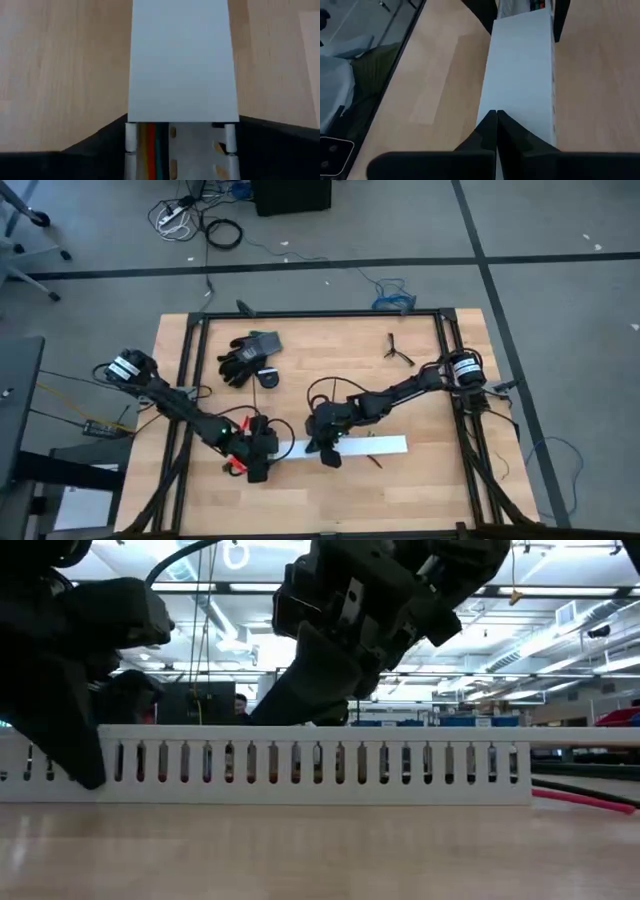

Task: Ziptie cables
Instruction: Close the white cable duct cover

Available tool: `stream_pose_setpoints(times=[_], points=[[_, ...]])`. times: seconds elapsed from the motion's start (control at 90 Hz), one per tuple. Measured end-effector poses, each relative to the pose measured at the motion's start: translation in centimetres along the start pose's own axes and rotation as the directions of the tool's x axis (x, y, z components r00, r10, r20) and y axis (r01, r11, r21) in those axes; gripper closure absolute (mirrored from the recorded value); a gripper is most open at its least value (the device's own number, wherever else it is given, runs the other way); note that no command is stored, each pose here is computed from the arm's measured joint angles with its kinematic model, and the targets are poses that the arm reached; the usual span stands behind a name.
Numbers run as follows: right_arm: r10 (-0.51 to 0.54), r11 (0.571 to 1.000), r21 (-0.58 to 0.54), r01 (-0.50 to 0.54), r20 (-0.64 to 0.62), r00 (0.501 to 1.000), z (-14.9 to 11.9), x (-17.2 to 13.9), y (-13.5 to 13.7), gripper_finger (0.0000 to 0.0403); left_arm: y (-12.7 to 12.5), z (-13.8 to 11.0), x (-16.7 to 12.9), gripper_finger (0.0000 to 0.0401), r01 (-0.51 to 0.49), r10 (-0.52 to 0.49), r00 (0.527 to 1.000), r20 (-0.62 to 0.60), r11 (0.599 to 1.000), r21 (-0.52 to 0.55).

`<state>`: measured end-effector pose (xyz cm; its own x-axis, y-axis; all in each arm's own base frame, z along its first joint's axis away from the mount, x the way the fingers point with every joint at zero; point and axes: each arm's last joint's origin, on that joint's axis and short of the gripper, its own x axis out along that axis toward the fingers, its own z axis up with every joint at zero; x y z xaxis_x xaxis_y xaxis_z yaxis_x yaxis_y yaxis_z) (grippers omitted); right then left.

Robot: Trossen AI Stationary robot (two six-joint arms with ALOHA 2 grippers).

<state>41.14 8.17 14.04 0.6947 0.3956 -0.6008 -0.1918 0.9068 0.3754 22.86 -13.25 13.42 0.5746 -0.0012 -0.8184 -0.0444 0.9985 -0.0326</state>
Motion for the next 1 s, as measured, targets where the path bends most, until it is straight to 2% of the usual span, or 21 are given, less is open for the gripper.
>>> stream_pose_setpoints(times=[0.411,0.689,0.9,1.0], points=[[-0.008,1.0,-0.021,0.009,0.016,1.0,0.3,-0.3,0.1,0.0403,0.0,-0.1,0.0,0.0163,0.009,-0.009,1.0,-0.014,1.0,0.002],[-0.012,0.999,-0.052,0.015,0.053,0.999,2.0,-2.7,1.3,0.0403,0.0,-0.1,0.0,0.0164,0.012,-0.012,1.0,-0.016,1.0,0.001],[-0.025,1.0,-0.005,0.024,-0.086,0.996,0.6,-3.0,2.3,0.0403,0.0,-0.1,0.0,0.0164,0.012,-0.012,1.0,-0.016,1.0,0.001],[-0.037,0.999,0.015,0.039,-0.109,0.993,0.2,-2.8,2.6,0.0403,0.0,-0.1,0.0,0.0164,0.012,-0.012,1.0,-0.016,1.0,0.002]])
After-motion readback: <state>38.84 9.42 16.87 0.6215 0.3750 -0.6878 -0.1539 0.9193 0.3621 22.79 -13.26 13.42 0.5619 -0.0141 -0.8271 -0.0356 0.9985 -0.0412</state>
